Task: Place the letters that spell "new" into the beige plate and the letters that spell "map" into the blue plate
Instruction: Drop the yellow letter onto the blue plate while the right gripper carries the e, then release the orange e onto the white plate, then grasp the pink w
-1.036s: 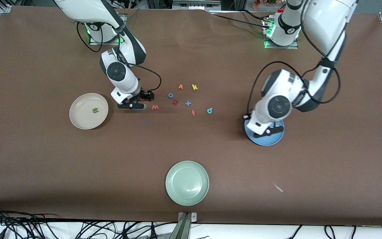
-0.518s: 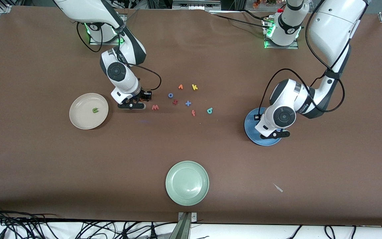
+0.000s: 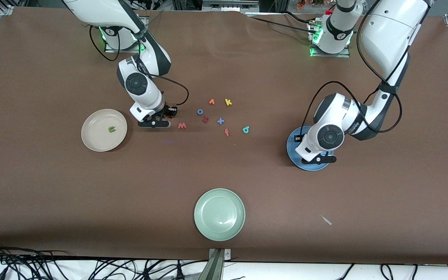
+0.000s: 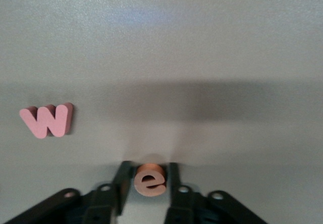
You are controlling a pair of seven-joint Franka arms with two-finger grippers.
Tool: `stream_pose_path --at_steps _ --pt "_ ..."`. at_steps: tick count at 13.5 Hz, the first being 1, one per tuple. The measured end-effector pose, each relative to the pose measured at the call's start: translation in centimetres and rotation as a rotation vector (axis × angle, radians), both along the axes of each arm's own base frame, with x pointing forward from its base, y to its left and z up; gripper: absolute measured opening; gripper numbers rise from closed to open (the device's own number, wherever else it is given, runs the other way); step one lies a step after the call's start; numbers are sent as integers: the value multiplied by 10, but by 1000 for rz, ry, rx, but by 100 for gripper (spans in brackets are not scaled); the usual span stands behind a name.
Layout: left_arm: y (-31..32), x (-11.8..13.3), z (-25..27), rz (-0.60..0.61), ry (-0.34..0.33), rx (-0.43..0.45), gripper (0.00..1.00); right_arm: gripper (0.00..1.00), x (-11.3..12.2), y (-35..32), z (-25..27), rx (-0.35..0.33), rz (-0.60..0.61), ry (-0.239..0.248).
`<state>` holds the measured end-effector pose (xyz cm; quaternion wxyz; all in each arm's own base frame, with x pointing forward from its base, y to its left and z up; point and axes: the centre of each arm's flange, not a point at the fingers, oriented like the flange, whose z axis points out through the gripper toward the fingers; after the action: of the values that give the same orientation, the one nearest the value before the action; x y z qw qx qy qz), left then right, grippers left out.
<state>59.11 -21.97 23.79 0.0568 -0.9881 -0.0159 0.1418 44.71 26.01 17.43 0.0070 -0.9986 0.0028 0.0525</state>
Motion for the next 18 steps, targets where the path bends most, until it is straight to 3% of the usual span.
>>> stream_pose_path --at_steps 2,3,7,11,14,18 --pt "-48 -2 38 -43 -37 -54 99 29 0 0 0 0 0 0" --pt "-69 -9 49 -36 -42 -71 100 29 0 0 1 0 0 -1" --pt "-146 -49 29 116 -47 -42 100 28 8 -5 9 -16 6 21" --pt "-212 -87 -14 119 -62 -83 100 28 57 -53 58 -59 96 96" --pt "-213 -83 -26 122 -68 -86 100 28 83 -110 71 -63 180 123" --pt "-207 -76 -45 86 -115 -70 100 28 94 -184 64 -61 247 163"
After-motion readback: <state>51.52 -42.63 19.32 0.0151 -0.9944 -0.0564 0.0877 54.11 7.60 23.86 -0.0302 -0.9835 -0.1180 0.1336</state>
